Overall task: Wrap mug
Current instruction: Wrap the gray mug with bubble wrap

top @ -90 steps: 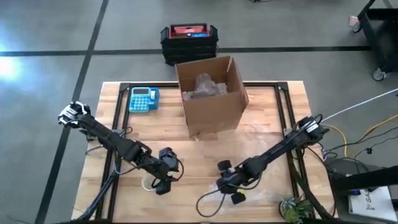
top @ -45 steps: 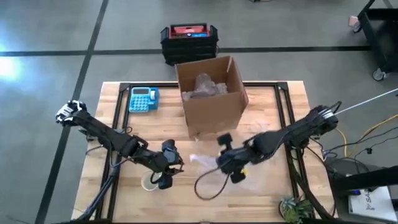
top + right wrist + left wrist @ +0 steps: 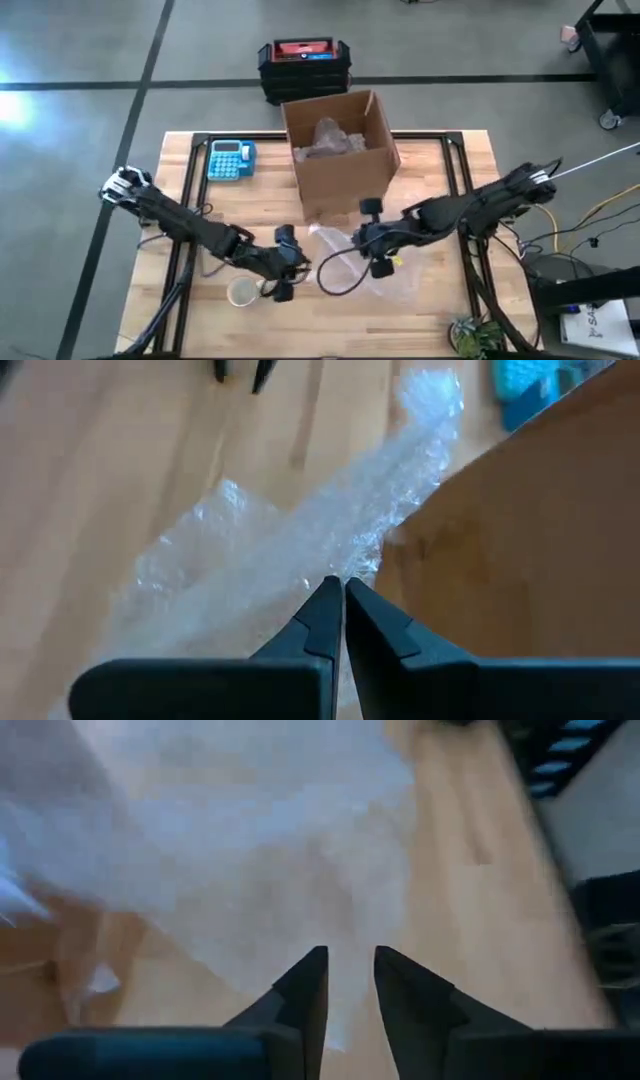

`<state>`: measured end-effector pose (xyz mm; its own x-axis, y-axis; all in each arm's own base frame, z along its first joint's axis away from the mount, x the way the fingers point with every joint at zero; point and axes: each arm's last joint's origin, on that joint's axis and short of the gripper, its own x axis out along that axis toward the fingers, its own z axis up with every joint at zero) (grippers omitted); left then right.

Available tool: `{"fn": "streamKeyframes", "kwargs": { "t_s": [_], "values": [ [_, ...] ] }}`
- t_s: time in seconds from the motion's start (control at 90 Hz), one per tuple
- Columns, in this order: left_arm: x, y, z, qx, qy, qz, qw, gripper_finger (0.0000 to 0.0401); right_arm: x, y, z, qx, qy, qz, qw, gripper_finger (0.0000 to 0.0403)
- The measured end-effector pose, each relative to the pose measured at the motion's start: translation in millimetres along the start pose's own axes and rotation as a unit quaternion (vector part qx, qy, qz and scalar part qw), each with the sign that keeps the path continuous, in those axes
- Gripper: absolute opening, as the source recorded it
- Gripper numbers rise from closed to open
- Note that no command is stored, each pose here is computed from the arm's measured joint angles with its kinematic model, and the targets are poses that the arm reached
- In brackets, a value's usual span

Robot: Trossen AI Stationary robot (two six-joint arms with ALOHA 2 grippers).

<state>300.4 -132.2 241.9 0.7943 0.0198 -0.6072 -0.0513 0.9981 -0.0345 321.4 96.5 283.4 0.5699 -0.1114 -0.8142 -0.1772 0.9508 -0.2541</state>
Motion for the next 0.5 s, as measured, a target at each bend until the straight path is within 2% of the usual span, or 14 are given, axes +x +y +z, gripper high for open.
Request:
{"fn": "streamKeyframes", "kwargs": {
  "t_s": [0.256, 0.4, 0.5],
  "values": [
    [79, 9, -39, -0.015, 0.096, 0.025, 0.995, 0.0058, 52, -1, 2, 0.013, 0.032, -0.011, 0.999, 0.0],
    [104, 10, -60, -0.035, 0.147, 0.007, 0.988, 0.0048, 66, -3, -1, 0.02, 0.05, -0.016, 0.998, 0.0],
    [110, 10, -65, -0.055, 0.172, -0.011, 0.983, 0.0037, 66, -4, 0, 0.028, 0.056, -0.017, 0.998, 0.0]
  ]
}}
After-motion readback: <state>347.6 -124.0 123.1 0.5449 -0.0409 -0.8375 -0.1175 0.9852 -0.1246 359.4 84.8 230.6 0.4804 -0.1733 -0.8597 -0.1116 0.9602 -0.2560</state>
